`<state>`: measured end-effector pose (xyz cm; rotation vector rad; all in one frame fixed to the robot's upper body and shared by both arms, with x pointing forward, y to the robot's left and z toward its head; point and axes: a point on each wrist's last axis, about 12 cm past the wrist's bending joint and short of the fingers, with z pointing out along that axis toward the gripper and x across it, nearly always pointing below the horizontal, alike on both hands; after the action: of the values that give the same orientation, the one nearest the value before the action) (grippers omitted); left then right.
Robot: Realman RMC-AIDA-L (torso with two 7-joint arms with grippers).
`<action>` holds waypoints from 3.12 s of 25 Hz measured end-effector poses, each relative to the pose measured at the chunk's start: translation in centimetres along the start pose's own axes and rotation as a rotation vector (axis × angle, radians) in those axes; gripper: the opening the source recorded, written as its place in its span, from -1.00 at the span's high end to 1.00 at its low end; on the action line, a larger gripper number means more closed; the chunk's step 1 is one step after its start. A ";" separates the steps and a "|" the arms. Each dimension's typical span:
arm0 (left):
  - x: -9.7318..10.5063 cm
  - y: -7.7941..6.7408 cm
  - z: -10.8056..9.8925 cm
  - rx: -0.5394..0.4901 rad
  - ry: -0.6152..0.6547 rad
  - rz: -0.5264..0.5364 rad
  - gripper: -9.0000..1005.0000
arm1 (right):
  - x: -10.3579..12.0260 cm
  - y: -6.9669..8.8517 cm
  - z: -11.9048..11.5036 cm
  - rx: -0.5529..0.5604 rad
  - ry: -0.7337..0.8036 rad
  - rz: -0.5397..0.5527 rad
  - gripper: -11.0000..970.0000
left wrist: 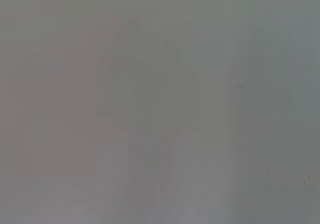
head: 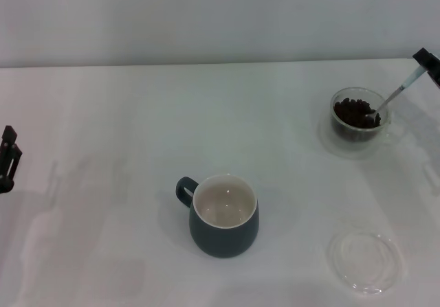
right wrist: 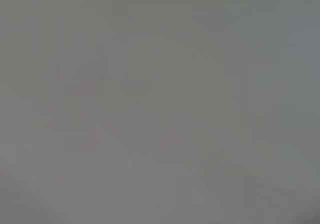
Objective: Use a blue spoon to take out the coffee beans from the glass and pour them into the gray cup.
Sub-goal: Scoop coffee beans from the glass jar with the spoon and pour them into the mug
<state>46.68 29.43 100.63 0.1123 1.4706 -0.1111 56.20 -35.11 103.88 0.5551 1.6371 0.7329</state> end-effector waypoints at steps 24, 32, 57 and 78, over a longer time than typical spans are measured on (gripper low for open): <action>-0.1 0.3 0.1 -0.003 -0.002 0.011 -0.28 | 0.4 -0.8 -0.8 0.043 -0.076 0.238 0.66; 0.1 0.4 0.1 0.002 0.011 0.018 -0.29 | 0.3 -0.8 -0.9 0.036 -0.087 0.275 0.66; 0.1 0.4 0.0 -0.004 0.009 0.019 -0.29 | 0.5 1.0 -0.1 -0.076 -0.049 0.334 0.66; 0.0 0.0 0.1 0.005 0.001 0.008 -0.28 | 3.5 4.2 -0.3 -0.280 0.181 0.336 0.66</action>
<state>46.78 29.38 100.63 0.1223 1.4705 -0.1083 55.07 -29.78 104.62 0.5794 1.5859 1.2702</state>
